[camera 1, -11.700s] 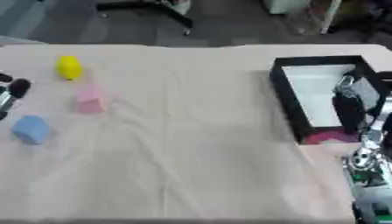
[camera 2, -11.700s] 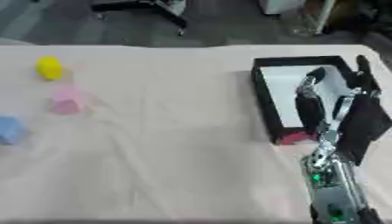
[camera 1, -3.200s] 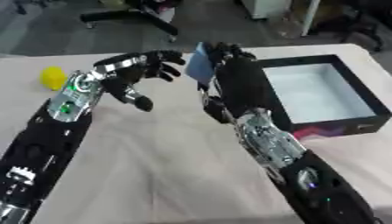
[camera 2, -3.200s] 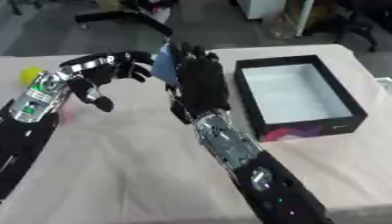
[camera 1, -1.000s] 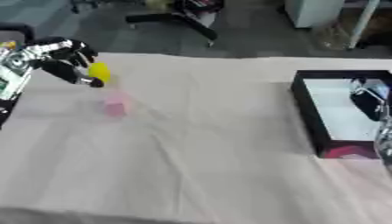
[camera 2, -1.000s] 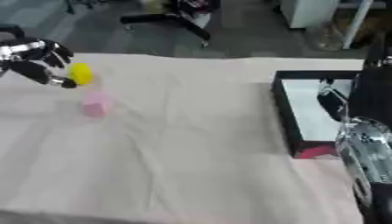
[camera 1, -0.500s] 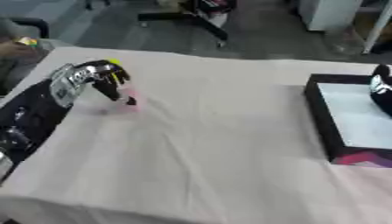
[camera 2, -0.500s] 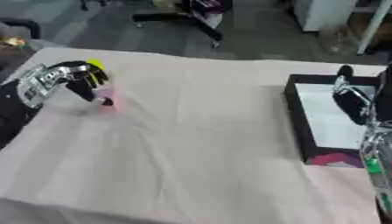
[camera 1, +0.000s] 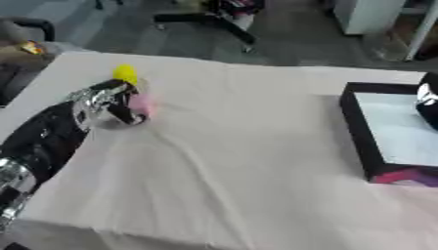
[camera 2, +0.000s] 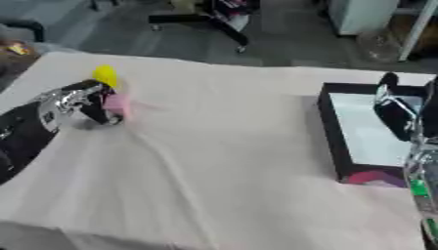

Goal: Pick up the objects with one hand, pass them to the other hand, and then place them into the box on the other side of the table.

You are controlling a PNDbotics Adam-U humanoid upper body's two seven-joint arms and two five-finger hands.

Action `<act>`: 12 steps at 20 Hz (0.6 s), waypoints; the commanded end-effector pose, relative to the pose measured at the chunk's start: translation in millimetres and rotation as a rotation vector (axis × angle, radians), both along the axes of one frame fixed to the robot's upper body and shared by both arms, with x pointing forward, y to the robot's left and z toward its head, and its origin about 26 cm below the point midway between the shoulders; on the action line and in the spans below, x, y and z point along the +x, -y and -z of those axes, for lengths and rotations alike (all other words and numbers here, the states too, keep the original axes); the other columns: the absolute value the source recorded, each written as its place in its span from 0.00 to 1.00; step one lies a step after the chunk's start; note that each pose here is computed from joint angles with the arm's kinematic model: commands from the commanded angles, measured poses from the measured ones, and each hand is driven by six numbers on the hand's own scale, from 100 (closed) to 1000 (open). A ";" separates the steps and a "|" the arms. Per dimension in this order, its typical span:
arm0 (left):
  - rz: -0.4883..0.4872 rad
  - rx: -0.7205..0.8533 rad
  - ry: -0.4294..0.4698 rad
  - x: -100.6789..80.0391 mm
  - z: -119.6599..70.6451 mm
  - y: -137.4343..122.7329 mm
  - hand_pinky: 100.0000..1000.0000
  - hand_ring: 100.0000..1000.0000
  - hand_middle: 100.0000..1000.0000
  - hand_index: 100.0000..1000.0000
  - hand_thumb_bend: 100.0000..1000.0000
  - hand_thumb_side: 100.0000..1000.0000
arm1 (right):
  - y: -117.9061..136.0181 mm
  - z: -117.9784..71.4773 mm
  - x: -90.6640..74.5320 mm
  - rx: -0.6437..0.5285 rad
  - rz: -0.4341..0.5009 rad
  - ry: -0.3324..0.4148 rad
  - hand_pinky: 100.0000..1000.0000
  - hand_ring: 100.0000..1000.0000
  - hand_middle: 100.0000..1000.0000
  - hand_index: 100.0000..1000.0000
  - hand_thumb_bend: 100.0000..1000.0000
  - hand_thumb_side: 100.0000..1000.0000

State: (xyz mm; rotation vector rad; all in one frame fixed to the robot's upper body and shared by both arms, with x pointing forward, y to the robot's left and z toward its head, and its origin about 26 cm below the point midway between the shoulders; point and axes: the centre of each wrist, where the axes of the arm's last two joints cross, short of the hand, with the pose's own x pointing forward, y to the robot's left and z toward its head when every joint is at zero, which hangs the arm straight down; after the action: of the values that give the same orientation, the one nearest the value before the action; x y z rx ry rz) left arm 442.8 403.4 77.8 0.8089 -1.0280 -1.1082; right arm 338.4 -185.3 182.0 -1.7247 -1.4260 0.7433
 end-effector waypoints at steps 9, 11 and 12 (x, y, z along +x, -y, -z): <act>0.343 -0.332 0.294 23.6 -58.5 66.6 0.61 0.42 0.35 0.46 0.25 0.04 | -69.7 -16.2 -11.9 -0.236 -0.352 -0.123 1.00 0.89 0.86 1.00 0.36 0.47; 0.444 -0.515 0.249 25.7 -61.8 96.1 0.61 0.43 0.36 0.47 0.30 0.07 | -87.1 -21.8 -17.5 -0.292 -0.427 -0.164 1.00 0.92 0.90 1.00 0.42 0.48; 0.488 -0.598 0.222 26.1 -65.0 111.1 0.61 0.43 0.36 0.47 0.32 0.09 | -94.5 -24.4 -20.1 -0.315 -0.456 -0.181 1.00 0.94 0.93 1.00 0.45 0.47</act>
State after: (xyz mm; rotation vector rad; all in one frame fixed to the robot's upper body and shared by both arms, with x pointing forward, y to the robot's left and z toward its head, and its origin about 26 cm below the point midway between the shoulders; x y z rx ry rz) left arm 466.1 305.9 123.7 0.3013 -1.6250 -1.0383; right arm 322.7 -99.0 199.4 -1.5196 -1.6392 1.3427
